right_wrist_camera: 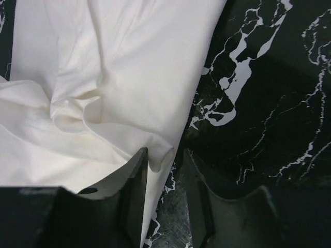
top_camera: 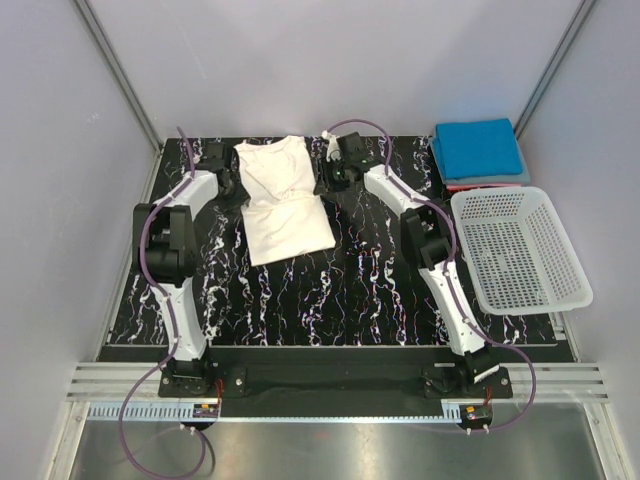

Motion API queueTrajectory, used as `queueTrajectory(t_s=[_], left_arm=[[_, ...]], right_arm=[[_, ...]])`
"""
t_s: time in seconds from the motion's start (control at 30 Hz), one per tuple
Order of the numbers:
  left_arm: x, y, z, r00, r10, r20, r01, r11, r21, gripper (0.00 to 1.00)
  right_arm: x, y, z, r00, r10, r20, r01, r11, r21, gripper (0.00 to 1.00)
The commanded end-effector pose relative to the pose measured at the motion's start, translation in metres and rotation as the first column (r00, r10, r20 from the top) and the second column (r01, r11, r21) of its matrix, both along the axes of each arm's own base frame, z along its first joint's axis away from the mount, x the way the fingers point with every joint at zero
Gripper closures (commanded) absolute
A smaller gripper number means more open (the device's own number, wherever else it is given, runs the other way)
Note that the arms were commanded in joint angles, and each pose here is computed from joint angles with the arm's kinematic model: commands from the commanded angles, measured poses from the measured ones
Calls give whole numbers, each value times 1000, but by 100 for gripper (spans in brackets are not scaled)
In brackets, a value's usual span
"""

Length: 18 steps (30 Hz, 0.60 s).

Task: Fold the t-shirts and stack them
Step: Fold the tshirt

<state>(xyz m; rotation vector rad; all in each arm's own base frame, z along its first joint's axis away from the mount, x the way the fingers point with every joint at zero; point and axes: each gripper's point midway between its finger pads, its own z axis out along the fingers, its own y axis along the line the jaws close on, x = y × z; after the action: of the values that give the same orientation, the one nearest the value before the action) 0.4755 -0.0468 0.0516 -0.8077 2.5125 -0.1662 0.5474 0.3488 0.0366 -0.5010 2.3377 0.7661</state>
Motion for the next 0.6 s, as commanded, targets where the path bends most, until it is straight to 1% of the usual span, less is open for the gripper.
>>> queueTrajectory(t_s=[0.0, 0.03, 0.07, 0.1, 0.13, 0.17, 0.2, 0.23, 0.27, 0.3, 0.33, 0.37, 0.4, 0.43, 0.47, 0.5, 0.53, 0.57], left_arm=[[15, 14, 28, 998, 9, 63, -13, 999, 50, 49], [14, 15, 32, 998, -1, 67, -3, 998, 60, 47], [11, 19, 34, 998, 5, 64, -10, 997, 81, 43], [8, 21, 38, 998, 5, 66, -11, 996, 90, 41], [6, 22, 48, 996, 3, 85, -12, 995, 95, 40], [-1, 23, 43, 998, 6, 70, -13, 995, 100, 40], [-6, 22, 51, 996, 2, 86, -10, 995, 95, 40], [-16, 18, 41, 998, -6, 68, 0, 997, 82, 40], [-22, 16, 39, 998, -10, 65, 5, 997, 74, 40], [-27, 13, 45, 997, -16, 78, 11, 998, 62, 40], [-40, 4, 33, 998, -44, 51, 42, 998, 37, 40], [-47, -1, 31, 997, -62, 43, 61, 998, 24, 40], [-53, -5, 37, 995, -79, 59, 78, 997, 14, 40], [-68, -13, 26, 993, -111, 36, 111, 994, -2, 39], [-76, -16, 25, 991, -126, 37, 127, 992, -11, 38], [-83, -17, 34, 989, -134, 65, 135, 991, -13, 37], [-97, -24, 24, 986, -161, 48, 164, 985, -51, 37], [-103, -26, 30, 983, -173, 67, 177, 983, -56, 36]], right_arm=[[23, -5, 56, 994, -19, 109, 13, 999, 51, 58], [22, -6, 63, 994, -10, 109, 4, 998, 57, 53], [21, -10, 75, 993, -10, 116, 3, 998, 62, 50], [17, -12, 79, 994, -8, 111, 1, 998, 57, 48], [12, -16, 72, 996, -10, 88, 6, 999, 45, 46], [9, -18, 85, 995, -7, 102, 2, 999, 46, 44], [6, -21, 85, 995, -7, 97, 3, 999, 40, 43], [-2, -23, 76, 998, -4, 68, 3, 1000, 27, 43], [-7, -24, 83, 998, -1, 63, -1, 999, 33, 42], [-13, -24, 82, 999, 10, 42, -11, 999, 33, 42], [-23, -23, 78, 999, 35, 4, -36, 998, 48, 41], [-31, -21, 83, 998, 55, -11, -54, 997, 61, 38], [-39, -21, 82, 997, 73, -35, -70, 995, 70, 32], [-53, -21, 72, 992, 101, -82, -94, 992, 79, 31], [-59, -21, 79, 991, 111, -77, -104, 991, 88, 31], [-72, -25, 64, 985, 119, -124, -110, 991, 81, 31], [-77, -28, 61, 983, 128, -132, -118, 990, 78, 31], [-83, -30, 63, 981, 133, -139, -124, 989, 77, 32]])
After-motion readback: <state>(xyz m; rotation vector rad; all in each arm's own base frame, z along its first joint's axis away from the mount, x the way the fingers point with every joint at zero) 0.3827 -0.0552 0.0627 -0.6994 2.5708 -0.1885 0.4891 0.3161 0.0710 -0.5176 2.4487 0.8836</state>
